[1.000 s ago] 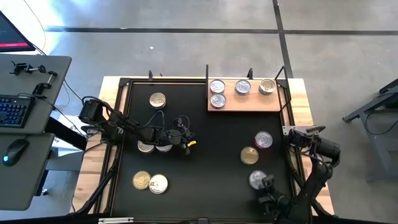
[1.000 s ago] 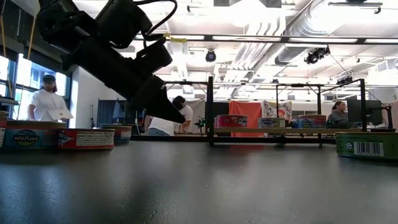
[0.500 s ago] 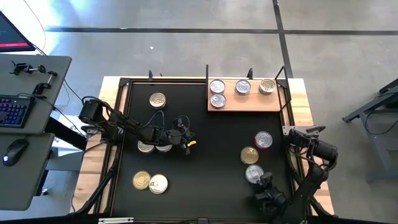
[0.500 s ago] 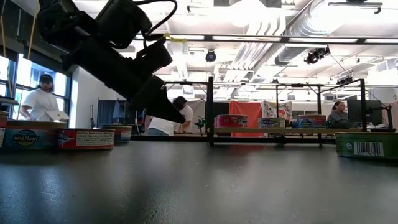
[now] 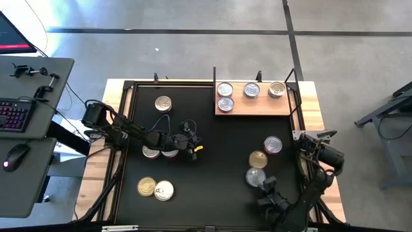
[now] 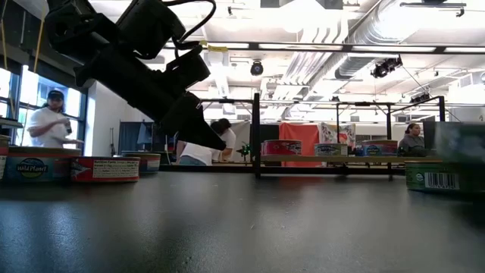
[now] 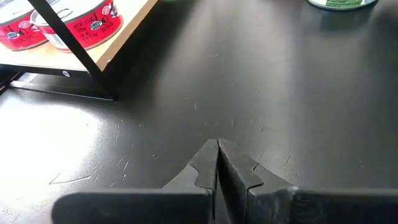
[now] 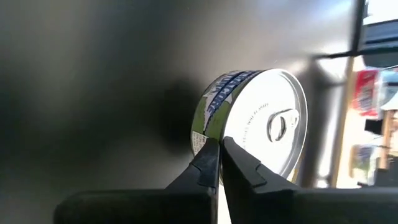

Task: Stack canned seafood by type on shelf
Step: Put the green tuna can aligned with the other green tuna can

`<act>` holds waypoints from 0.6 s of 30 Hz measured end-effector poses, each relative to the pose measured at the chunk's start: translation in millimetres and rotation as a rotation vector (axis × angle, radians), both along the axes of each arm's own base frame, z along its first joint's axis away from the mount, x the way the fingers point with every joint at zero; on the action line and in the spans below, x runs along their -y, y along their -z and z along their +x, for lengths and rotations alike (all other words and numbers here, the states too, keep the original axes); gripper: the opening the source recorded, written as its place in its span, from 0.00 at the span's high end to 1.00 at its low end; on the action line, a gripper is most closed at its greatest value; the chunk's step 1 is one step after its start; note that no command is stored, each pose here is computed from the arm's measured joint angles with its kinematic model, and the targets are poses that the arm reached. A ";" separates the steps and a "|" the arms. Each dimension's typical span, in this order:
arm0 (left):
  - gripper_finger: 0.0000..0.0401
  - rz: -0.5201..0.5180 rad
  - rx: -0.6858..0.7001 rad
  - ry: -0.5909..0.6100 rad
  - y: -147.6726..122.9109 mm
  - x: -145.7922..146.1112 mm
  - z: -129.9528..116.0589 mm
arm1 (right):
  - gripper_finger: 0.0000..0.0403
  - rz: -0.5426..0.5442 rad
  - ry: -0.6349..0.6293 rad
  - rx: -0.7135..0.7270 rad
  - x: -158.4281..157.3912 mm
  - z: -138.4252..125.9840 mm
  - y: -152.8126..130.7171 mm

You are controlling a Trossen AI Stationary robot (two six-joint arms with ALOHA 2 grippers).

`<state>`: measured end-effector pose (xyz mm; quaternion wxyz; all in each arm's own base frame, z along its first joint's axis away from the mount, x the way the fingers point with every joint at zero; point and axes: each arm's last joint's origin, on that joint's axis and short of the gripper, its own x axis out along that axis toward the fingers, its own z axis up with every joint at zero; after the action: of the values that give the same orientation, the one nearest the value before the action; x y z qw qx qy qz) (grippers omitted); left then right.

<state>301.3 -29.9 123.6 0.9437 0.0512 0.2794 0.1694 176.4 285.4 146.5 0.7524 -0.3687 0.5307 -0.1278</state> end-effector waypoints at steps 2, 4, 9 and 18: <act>0.99 0.000 0.000 0.000 0.0 0.0 0.0 | 1.00 -0.025 0.005 0.021 1.7 2.8 -4.9; 0.99 0.000 0.000 0.000 0.0 0.0 0.0 | 1.00 -0.057 0.021 0.055 4.7 5.3 -10.1; 0.99 0.000 0.000 0.000 0.0 0.0 0.0 | 1.00 -0.164 0.075 0.121 19.2 10.8 -24.2; 0.99 0.001 -0.001 0.000 0.0 0.0 0.0 | 1.00 -0.143 0.164 0.194 93.9 12.8 -70.3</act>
<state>301.3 -29.9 123.6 0.9436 0.0516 0.2797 0.1693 189.2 191.5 216.8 0.7591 -0.3627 0.4733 -0.2613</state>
